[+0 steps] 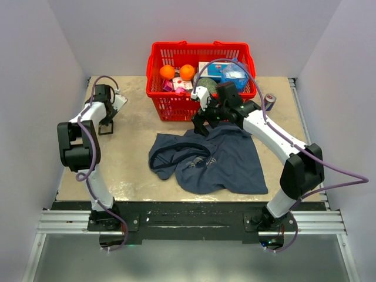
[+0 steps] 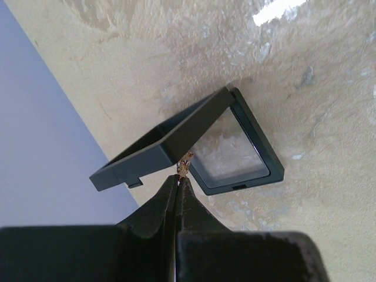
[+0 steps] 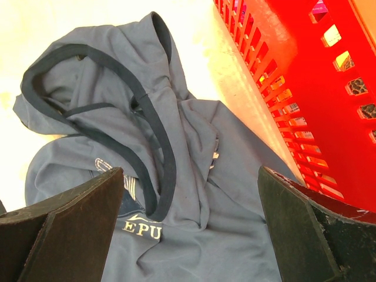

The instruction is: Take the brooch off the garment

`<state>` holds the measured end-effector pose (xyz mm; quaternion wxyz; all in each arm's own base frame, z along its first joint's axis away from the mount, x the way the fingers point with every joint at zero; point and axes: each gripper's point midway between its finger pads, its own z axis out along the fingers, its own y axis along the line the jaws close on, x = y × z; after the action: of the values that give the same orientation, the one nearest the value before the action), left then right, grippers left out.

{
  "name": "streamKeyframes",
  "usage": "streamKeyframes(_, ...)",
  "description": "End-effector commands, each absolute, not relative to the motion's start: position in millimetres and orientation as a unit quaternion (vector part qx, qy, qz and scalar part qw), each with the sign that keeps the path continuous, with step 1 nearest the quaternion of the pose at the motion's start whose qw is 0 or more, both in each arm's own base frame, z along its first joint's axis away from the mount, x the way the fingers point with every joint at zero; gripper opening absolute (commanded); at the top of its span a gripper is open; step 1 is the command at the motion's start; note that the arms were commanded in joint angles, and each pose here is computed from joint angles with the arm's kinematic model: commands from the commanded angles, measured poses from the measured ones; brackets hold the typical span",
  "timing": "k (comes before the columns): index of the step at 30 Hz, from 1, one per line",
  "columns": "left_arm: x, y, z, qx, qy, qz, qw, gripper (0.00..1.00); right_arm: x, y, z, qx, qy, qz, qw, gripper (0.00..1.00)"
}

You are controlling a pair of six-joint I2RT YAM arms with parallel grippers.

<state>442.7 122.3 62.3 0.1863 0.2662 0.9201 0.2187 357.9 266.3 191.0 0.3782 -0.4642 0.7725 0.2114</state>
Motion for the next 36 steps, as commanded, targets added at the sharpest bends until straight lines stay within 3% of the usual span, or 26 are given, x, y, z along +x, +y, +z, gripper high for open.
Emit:
streamKeyframes(1, 465.6, 119.7, 81.4, 0.274, 0.906, 0.241, 0.215, 0.0, 356.7, 268.3, 191.0, -0.471, 0.767, 0.216, 0.378, 0.99)
streamKeyframes(13, 468.1, 122.8, 81.2, 0.31, 0.884, 0.287, 0.2, 0.0, 358.9, 267.8, 184.8, -0.471, 0.771, 0.213, 0.373, 0.99)
streamKeyframes(34, 461.3, 114.4, 55.2, 0.307, 0.897, 0.264, 0.179, 0.0, 359.7, 268.8, 178.7, -0.471, 0.773, 0.213, 0.367, 0.99)
streamKeyframes(35, 459.8, 112.3, 53.8, 0.309, 0.897, 0.262, 0.176, 0.0, 360.1, 268.5, 177.5, -0.47, 0.774, 0.214, 0.366, 0.99)
streamKeyframes(36, 457.6, 112.1, 51.3, 0.309, 0.898, 0.262, 0.171, 0.07, 360.1, 268.5, 177.5, -0.47, 0.774, 0.214, 0.366, 0.99)
